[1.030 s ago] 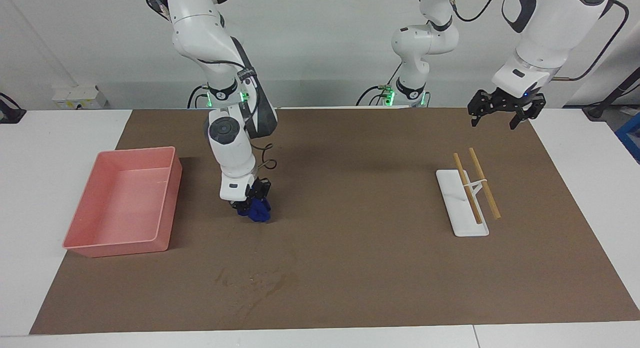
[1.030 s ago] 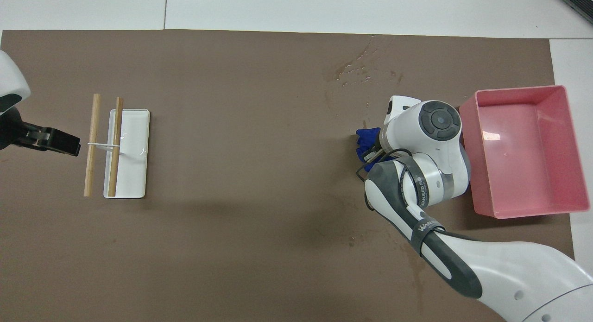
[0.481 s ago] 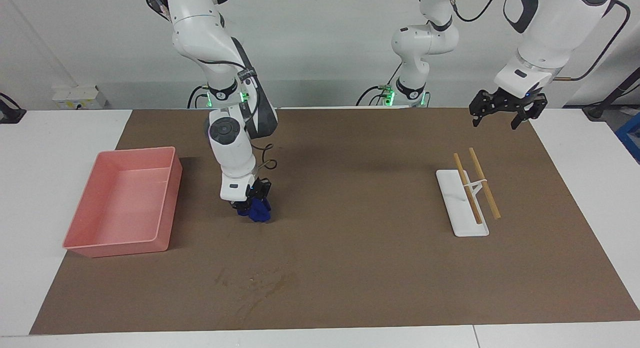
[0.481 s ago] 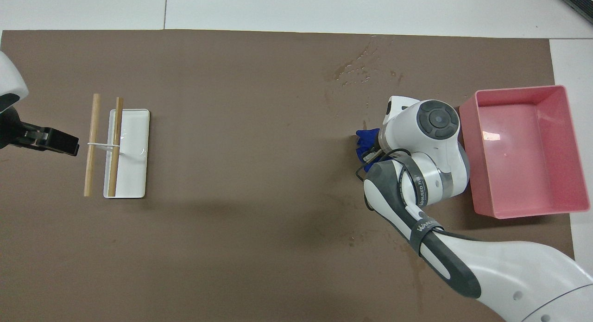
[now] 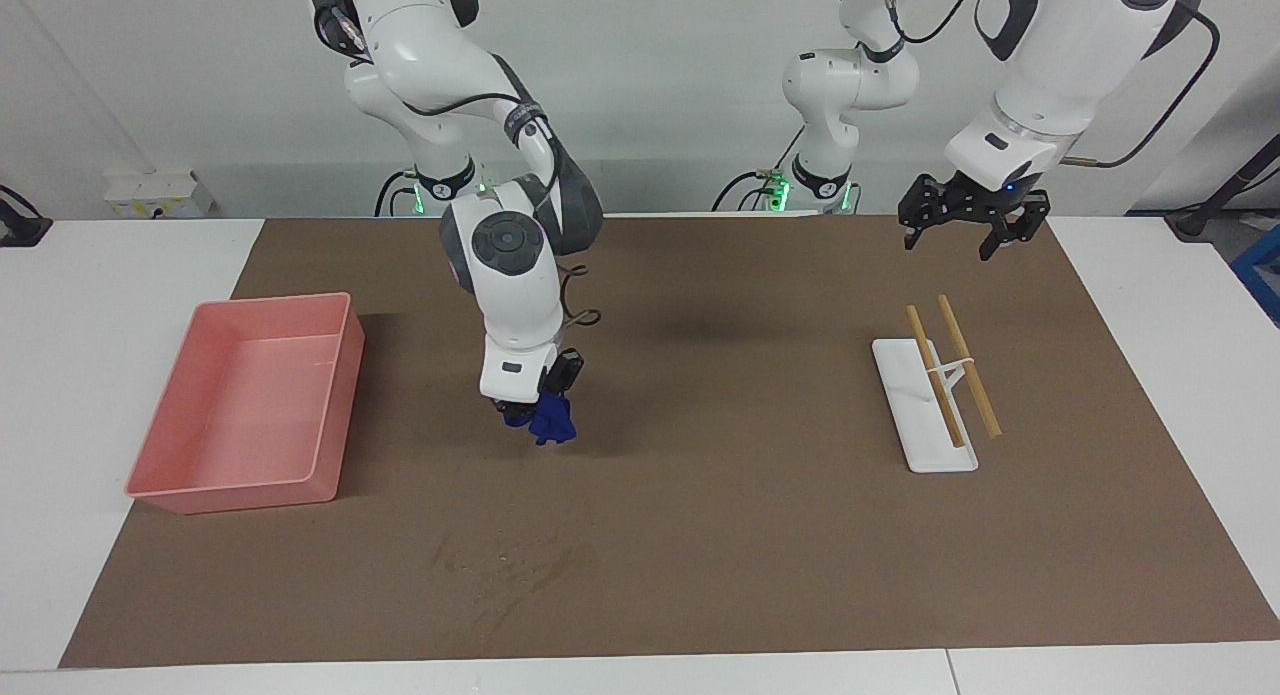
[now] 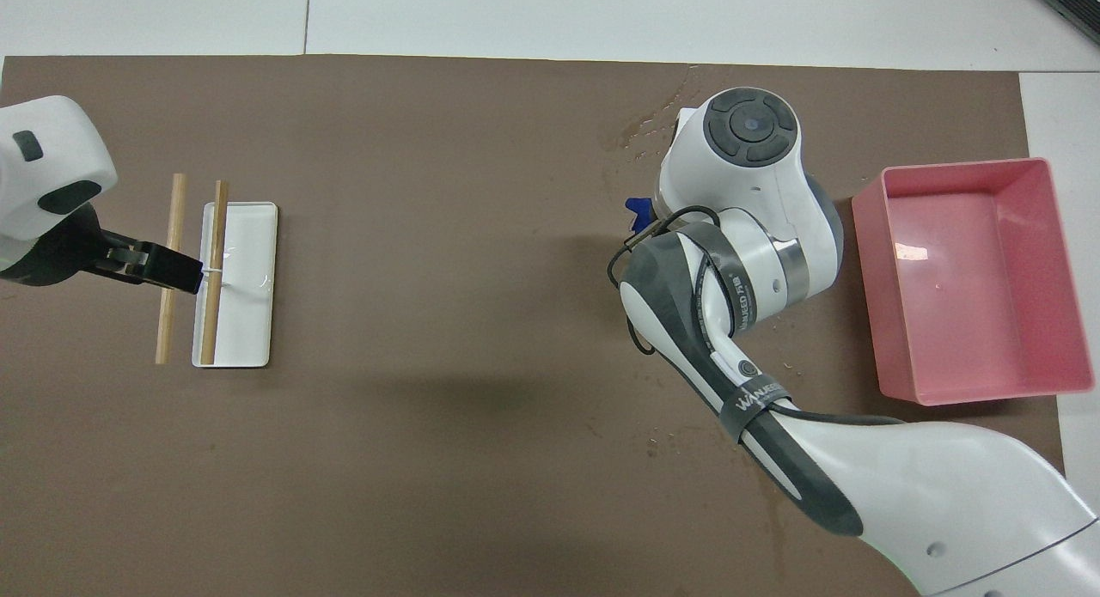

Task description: Wipe water with towel using both arms

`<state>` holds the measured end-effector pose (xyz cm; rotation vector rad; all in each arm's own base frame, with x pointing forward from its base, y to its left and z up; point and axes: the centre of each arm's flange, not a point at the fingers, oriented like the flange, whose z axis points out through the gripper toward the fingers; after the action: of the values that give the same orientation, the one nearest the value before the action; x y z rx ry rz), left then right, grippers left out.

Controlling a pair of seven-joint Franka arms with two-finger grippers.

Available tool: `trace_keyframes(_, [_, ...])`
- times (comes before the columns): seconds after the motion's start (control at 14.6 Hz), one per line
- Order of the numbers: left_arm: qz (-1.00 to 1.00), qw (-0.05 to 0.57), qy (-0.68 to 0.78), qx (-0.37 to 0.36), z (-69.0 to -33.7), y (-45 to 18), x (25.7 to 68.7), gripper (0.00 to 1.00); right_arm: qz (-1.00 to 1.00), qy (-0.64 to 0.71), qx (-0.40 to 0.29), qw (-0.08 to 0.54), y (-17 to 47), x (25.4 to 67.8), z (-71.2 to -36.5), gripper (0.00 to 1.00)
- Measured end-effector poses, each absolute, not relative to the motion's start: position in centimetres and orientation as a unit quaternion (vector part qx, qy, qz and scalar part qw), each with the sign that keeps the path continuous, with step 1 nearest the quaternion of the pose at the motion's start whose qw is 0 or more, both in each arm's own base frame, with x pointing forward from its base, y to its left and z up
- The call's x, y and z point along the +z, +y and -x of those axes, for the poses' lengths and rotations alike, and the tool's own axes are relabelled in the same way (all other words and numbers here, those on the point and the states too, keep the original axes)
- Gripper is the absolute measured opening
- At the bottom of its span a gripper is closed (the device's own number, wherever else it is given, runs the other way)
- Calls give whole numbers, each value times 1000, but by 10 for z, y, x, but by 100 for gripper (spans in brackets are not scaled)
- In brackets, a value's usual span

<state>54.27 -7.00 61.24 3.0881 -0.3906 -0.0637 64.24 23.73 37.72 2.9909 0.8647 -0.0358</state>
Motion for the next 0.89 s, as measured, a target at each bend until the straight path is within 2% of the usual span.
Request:
trace_keyframes(0.14, [-993, 17, -119, -21, -544, -62, 612, 100, -962, 271, -22, 36, 211, 378, -650, 17])
trace_keyframes(0.55, [-993, 17, -118, -21, -544, -62, 611, 100, -941, 322, -40, 95, 128, 432, -658, 17])
trace_keyframes(0.76, [-993, 17, -118, -22, -544, -62, 611, 100, -940, 327, -17, 93, 103, 412, -664, 17])
trace_keyframes(0.89, [-993, 17, -118, -22, -544, -62, 611, 100, -937, 336, 23, 89, 99, 373, -656, 17])
